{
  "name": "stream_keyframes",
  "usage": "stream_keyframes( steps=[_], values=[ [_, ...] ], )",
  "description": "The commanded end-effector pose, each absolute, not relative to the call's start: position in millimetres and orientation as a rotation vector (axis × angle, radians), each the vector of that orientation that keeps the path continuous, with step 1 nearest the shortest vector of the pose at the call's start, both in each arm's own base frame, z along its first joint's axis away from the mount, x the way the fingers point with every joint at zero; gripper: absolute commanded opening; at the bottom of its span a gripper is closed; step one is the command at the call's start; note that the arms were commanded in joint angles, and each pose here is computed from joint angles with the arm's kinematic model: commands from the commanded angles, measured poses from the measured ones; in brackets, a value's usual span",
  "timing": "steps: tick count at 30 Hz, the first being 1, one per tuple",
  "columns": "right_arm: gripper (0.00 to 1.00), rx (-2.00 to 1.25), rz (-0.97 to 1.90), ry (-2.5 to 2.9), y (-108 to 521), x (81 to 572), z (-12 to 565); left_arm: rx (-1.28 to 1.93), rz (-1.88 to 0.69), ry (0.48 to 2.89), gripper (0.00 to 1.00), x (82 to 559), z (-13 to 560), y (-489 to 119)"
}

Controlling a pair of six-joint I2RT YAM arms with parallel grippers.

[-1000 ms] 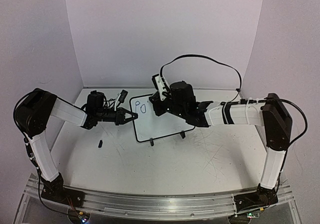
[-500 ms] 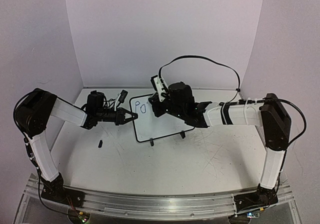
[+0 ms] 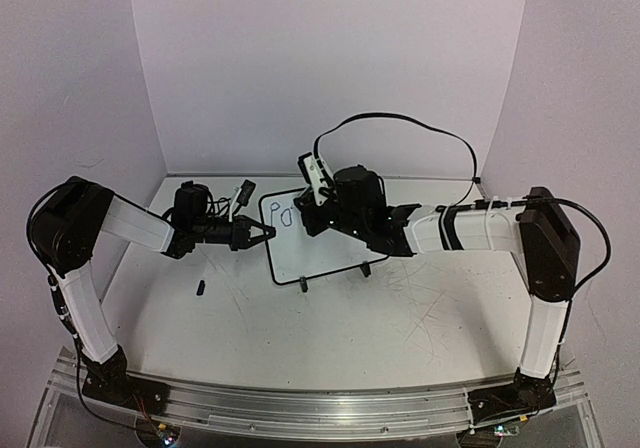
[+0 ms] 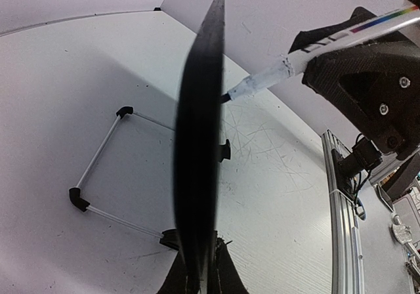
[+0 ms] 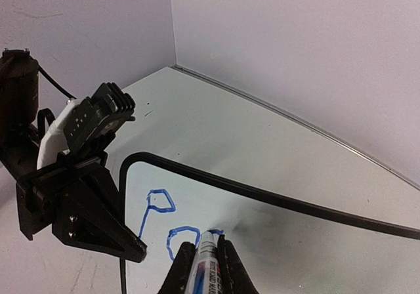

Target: Write a sentence on the whiteboard

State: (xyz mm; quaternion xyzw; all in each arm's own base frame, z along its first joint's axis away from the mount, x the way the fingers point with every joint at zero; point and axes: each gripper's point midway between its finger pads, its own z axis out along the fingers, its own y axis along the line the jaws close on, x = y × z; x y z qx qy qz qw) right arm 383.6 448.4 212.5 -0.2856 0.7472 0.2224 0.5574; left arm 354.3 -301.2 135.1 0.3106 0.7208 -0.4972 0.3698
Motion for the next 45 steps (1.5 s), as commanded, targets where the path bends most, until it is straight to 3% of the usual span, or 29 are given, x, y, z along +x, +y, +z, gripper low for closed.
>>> stream_keyframes(
  steps=[1, 25, 45],
  values=[
    [0.0, -0.675, 0.522, 1.758, 453.2, 385.4, 213.0, 0.775, -1.165, 1.833, 0.0, 372.4, 144.5, -295.5],
    [0.0, -0.613, 0.423, 1.808, 422.4, 382.3, 199.4, 0.775, -1.167, 1.835, 0.0, 372.0, 144.1, -295.6],
    [0.0, -0.663, 0.505, 1.812, 447.2, 372.8, 192.0, 0.774, -1.167, 1.835, 0.0, 372.0, 145.0, -295.3]
  ],
)
